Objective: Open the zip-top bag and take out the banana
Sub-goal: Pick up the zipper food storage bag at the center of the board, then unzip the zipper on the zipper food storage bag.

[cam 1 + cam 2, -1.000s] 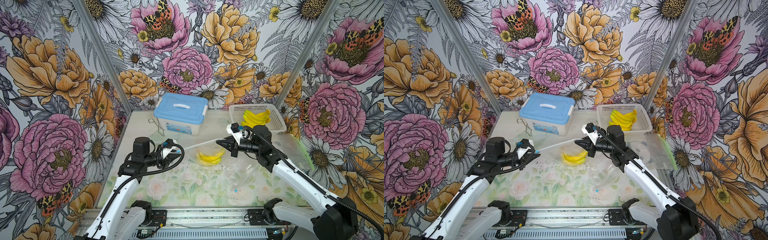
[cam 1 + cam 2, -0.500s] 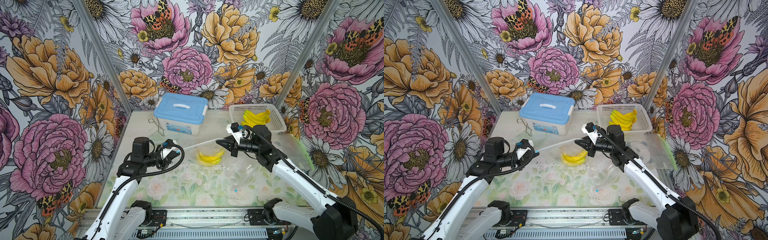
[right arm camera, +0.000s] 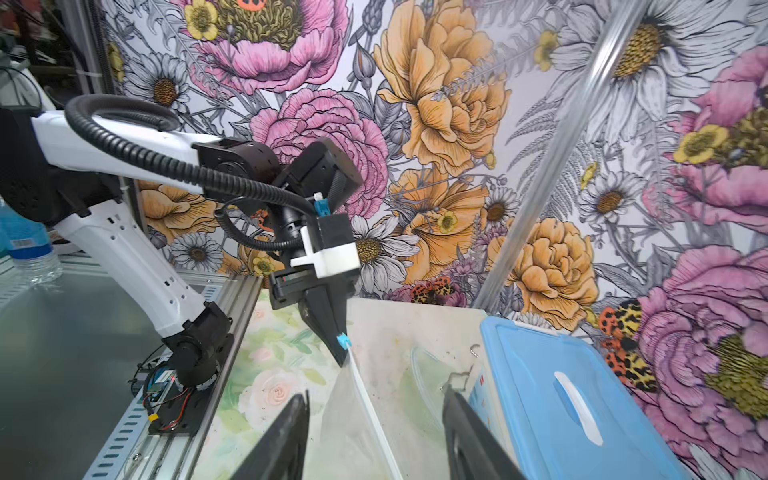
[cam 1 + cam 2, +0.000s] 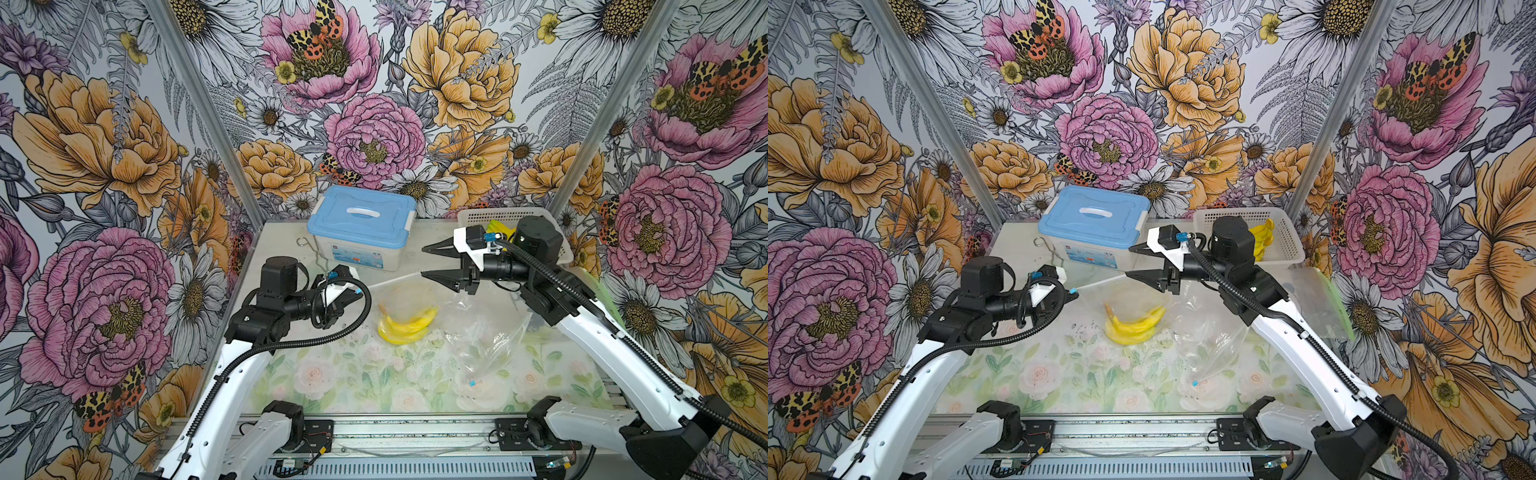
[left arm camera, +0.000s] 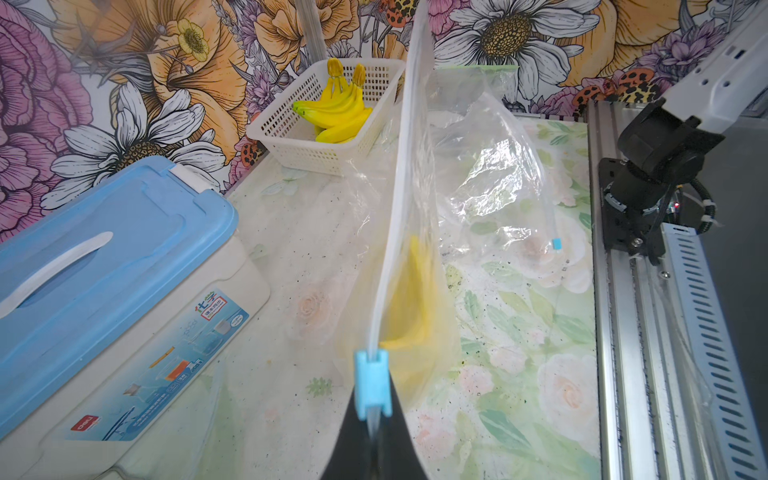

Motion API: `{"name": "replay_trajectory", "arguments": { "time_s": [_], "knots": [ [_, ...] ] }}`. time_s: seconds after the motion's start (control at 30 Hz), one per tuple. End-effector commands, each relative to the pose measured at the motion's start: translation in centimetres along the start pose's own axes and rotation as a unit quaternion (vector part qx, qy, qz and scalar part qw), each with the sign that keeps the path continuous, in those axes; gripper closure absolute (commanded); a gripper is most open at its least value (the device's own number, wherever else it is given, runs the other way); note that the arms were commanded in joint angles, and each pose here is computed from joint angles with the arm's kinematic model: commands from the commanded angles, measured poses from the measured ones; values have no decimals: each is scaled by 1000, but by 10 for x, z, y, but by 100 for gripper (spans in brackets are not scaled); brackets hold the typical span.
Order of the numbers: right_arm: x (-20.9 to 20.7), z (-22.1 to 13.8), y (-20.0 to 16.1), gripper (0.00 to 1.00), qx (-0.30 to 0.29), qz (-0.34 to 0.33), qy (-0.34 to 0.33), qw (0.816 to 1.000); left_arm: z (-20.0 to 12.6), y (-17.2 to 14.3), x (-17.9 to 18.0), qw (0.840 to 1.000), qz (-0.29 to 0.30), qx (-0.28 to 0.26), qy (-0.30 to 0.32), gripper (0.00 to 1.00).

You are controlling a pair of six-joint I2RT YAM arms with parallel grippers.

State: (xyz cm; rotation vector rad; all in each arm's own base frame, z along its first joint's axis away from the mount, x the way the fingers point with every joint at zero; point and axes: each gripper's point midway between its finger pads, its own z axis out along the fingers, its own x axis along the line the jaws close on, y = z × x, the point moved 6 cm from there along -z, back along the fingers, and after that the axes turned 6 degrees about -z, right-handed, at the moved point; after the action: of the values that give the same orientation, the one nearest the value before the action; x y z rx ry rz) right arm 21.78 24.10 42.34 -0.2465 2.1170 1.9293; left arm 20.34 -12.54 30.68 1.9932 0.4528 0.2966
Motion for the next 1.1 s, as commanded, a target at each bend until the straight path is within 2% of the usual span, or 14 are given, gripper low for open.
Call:
{"name": "replay_trajectory", "arguments": {
  "time_s": [0.0,0.27,0.7,0.9,1.07],
  "knots": [
    [6,24,-19,46,6,16,63,998,-1,8,-6,1000,3,-1,-25,100],
    [10,54,-41,45,9,20,114,993,4,18,-9,999,-2,2,-53,100],
    [2,86,-54,49,-3,28,163,986,9,35,-5,998,5,-6,-69,100],
    [1,97,-60,52,-2,31,174,984,12,37,-5,997,4,-6,-77,100],
    [1,104,-62,58,0,32,177,984,14,39,-4,996,2,-6,-84,100]
  ]
}}
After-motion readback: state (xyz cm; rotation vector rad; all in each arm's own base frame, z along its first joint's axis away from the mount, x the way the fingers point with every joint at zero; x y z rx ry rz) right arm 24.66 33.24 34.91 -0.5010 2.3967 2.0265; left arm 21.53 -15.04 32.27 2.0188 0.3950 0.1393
